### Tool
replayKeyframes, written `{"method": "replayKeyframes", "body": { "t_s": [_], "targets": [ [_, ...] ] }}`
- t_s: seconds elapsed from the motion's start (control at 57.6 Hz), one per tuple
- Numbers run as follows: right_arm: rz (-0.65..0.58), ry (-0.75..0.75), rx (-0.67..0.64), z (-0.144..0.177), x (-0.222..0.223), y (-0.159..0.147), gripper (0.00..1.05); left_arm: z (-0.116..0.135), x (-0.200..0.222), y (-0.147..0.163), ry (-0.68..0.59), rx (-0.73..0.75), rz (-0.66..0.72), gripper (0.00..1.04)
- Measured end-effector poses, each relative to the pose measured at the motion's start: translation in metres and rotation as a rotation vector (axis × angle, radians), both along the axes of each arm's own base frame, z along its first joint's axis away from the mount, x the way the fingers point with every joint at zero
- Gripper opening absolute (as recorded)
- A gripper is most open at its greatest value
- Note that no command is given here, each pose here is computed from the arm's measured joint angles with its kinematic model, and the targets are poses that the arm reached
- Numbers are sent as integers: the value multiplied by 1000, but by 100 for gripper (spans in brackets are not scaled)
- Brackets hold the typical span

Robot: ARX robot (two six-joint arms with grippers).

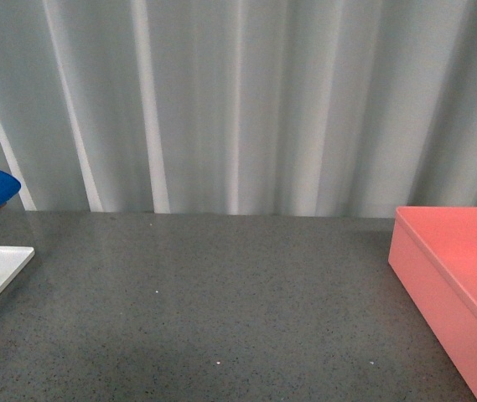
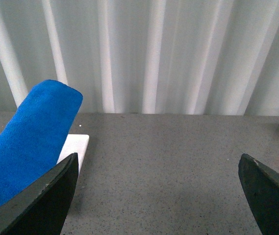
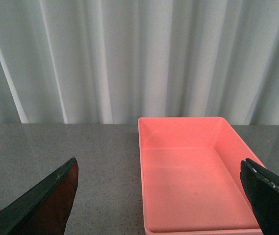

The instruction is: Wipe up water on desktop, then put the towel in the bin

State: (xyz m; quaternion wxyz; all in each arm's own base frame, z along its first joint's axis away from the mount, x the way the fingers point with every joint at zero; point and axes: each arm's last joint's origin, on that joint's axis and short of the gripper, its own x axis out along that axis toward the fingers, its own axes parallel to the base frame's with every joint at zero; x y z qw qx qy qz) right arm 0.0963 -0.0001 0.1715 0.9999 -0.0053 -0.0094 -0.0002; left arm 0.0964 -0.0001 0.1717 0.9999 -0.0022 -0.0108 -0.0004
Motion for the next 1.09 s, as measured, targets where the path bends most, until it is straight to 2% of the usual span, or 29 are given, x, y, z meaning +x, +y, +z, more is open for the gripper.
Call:
{"method": "replayKeyframes", "body": {
  "t_s": [0.903,0.92,0.973,1.007,1.059,1.094],
  "targets": [
    [0,0,0,0,0,0,98,0,0,0,0,0,0,98],
    [0,0,0,0,0,0,98,-1,0,0,23,-6,-13,98],
    [0,0,0,0,0,0,98,-1,1,-2,241,-78,-95,98],
    [0,0,0,0,0,0,98,1,3,-4,446,-143,-134,98],
    [3,0,0,0,0,0,98,4,8,-7,623,-186,-122,98],
    [1,0,0,0,0,0,98,6,13,-10,669,-192,-121,98]
  ]
}}
